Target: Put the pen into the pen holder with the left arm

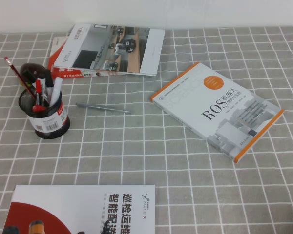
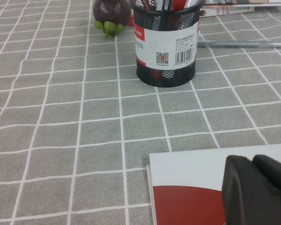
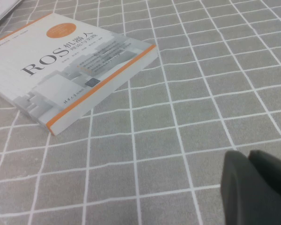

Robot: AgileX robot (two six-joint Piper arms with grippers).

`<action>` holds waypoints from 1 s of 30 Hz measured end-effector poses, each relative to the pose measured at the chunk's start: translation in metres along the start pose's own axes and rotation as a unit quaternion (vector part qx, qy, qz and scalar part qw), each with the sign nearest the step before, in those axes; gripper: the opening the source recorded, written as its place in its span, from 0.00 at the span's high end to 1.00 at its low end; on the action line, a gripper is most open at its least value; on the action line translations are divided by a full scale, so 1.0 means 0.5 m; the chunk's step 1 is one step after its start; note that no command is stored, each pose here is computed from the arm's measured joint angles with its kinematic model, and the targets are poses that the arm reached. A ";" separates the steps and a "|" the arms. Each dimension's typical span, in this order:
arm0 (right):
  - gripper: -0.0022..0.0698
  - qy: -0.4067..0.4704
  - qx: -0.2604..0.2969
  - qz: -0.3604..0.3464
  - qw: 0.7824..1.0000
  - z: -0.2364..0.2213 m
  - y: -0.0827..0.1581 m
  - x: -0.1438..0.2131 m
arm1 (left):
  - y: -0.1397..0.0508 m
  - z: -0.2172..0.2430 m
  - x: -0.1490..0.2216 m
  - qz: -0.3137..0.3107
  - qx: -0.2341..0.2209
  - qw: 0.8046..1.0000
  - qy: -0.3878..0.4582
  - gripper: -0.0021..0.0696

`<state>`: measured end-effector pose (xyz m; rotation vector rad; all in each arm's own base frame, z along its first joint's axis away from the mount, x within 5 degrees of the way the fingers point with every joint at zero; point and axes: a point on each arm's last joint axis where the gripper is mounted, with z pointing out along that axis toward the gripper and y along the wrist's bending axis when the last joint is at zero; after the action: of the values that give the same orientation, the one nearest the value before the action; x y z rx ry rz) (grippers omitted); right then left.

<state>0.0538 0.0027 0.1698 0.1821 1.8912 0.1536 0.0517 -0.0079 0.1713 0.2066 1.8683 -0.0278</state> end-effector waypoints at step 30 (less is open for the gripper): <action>0.99 0.000 0.000 0.000 1.000 0.000 0.000 0.000 | 0.002 0.000 -0.001 0.010 -0.005 1.000 -0.004 0.97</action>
<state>0.0538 0.0027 0.1698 0.1821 1.8912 0.1536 0.0520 -0.0071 0.1721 0.2178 1.8581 -0.0069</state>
